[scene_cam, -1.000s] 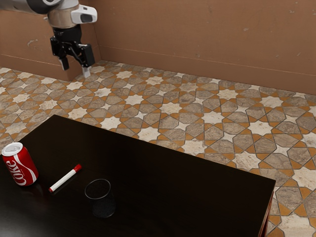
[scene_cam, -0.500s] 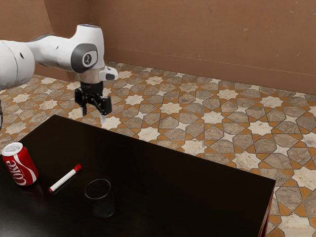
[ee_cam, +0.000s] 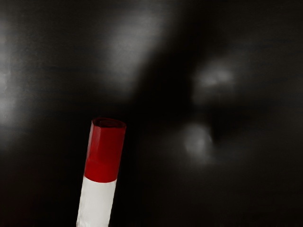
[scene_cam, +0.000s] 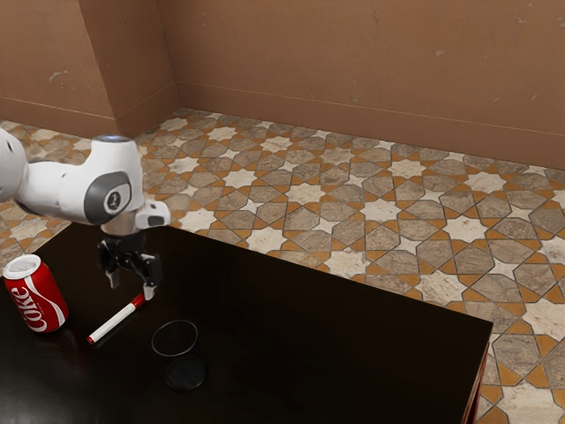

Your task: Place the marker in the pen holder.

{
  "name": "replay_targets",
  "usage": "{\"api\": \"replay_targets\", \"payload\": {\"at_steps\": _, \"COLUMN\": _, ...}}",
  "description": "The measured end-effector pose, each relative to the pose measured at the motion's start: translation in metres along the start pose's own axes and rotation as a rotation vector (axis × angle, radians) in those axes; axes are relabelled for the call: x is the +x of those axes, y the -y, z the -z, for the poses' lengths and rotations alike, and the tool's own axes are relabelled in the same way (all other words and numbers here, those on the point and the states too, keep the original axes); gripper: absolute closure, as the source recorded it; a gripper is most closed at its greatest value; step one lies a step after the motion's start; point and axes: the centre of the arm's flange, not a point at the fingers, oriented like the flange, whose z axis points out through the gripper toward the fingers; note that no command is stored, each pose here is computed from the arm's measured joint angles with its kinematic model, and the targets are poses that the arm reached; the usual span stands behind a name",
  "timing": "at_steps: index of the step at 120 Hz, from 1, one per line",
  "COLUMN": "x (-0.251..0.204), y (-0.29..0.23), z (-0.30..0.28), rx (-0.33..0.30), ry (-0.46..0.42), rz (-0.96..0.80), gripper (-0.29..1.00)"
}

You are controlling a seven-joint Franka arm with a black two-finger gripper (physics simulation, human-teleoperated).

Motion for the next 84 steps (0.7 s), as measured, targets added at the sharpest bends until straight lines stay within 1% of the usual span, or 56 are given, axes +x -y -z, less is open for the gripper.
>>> {"api": "replay_targets", "payload": {"at_steps": 10, "x": -0.014, "y": 0.014, "z": -0.007, "rx": -0.003, "ry": -0.037, "rz": 0.023, "gripper": 0.03}}
{"api": "replay_targets", "payload": {"at_steps": 39, "x": -0.008, "y": 0.022, "z": -0.03, "rx": 0.014, "ry": -0.126, "rz": -0.049, "gripper": 0.06}}
{"api": "replay_targets", "payload": {"at_steps": 59, "x": -0.015, "y": 0.031, "z": -0.039, "rx": 0.021, "ry": -0.15, "rz": -0.096, "gripper": 0.13}}
{"api": "replay_targets", "payload": {"at_steps": 84, "x": -0.012, "y": 0.03, "z": -0.047, "rx": 0.018, "ry": -0.16, "rz": -0.149, "gripper": 0.26}}
